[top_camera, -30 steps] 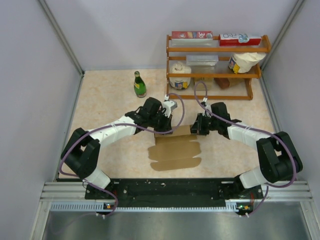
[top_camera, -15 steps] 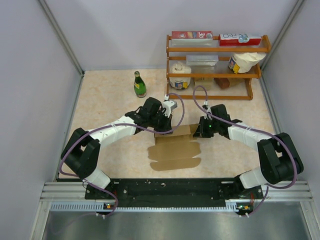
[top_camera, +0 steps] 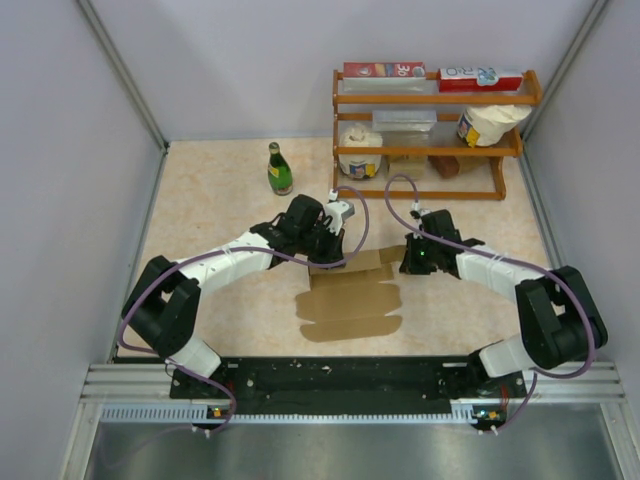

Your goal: Fold the paper box

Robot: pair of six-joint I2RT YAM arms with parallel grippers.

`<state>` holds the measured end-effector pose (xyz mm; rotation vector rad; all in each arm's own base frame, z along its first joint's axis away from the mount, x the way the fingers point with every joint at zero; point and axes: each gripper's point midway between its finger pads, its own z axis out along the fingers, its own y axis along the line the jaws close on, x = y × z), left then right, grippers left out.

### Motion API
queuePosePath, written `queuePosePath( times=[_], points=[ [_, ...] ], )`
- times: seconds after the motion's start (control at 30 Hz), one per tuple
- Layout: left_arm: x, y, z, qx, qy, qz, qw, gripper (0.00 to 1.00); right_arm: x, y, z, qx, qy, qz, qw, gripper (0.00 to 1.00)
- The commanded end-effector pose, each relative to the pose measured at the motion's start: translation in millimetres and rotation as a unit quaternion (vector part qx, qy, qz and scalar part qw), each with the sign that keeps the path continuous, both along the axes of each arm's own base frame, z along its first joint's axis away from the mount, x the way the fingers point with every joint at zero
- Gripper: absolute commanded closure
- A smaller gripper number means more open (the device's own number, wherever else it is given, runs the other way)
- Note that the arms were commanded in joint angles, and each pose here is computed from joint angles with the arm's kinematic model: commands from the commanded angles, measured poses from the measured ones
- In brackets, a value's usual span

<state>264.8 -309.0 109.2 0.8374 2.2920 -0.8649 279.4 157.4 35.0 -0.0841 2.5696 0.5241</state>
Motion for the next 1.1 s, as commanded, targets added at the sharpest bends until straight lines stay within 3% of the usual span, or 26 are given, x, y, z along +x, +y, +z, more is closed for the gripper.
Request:
queuePosePath(
  times=[0.0, 1.07],
  points=[
    [7, -6, 17, -0.014, -0.024, -0.001, 1.0, 1.0, 25, -1, 10, -0.016, -0.051, -0.004, 0.999, 1.0],
    [6, -7, 20, -0.021, -0.019, -0.001, 1.0, 1.0, 15, 7, -17, -0.009, -0.018, 0.018, 1.0, 1.0]
  ],
)
